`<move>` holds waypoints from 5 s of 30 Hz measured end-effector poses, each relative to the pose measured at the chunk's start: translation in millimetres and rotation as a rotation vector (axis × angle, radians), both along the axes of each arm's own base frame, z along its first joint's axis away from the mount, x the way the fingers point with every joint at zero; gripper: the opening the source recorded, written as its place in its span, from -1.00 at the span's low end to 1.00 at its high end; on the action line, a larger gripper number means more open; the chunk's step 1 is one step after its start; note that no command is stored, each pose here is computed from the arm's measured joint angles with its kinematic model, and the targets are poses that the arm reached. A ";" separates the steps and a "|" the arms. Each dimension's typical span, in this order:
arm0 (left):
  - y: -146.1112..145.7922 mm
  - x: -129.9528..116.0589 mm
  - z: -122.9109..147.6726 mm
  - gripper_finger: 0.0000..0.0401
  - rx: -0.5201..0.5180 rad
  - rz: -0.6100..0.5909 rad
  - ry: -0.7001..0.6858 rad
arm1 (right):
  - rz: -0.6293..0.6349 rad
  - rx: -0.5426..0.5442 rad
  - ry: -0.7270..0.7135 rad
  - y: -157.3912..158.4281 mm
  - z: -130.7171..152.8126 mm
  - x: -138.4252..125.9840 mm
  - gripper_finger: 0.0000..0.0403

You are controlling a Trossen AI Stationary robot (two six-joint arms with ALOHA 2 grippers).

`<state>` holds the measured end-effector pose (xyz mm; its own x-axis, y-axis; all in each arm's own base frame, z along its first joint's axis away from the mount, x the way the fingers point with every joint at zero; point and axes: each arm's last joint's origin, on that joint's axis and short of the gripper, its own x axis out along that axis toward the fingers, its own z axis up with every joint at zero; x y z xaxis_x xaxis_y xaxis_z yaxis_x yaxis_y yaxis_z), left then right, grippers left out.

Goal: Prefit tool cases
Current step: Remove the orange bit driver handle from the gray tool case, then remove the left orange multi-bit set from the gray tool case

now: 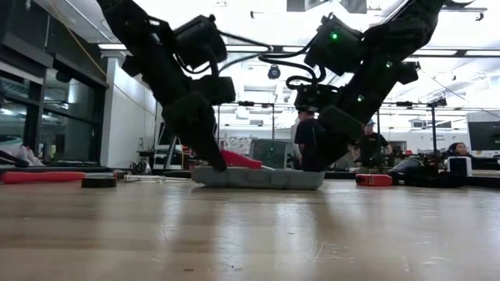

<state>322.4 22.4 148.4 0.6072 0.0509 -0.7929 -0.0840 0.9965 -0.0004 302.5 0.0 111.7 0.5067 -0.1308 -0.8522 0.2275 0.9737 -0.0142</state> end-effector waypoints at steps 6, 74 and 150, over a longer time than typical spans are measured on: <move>-2.7 -10.7 27.3 -0.69 0.040 0.001 -0.034 | -0.001 -0.003 0.007 -0.2 -0.8 -0.4 -1.00; -2.3 -111.3 25.2 -0.30 0.174 0.454 0.344 | -0.005 -0.009 0.031 -0.3 -2.8 -2.5 -1.00; 29.9 -23.1 -27.9 -0.42 0.127 0.283 -0.006 | 0.020 -0.056 -0.118 -0.6 6.0 9.0 -1.00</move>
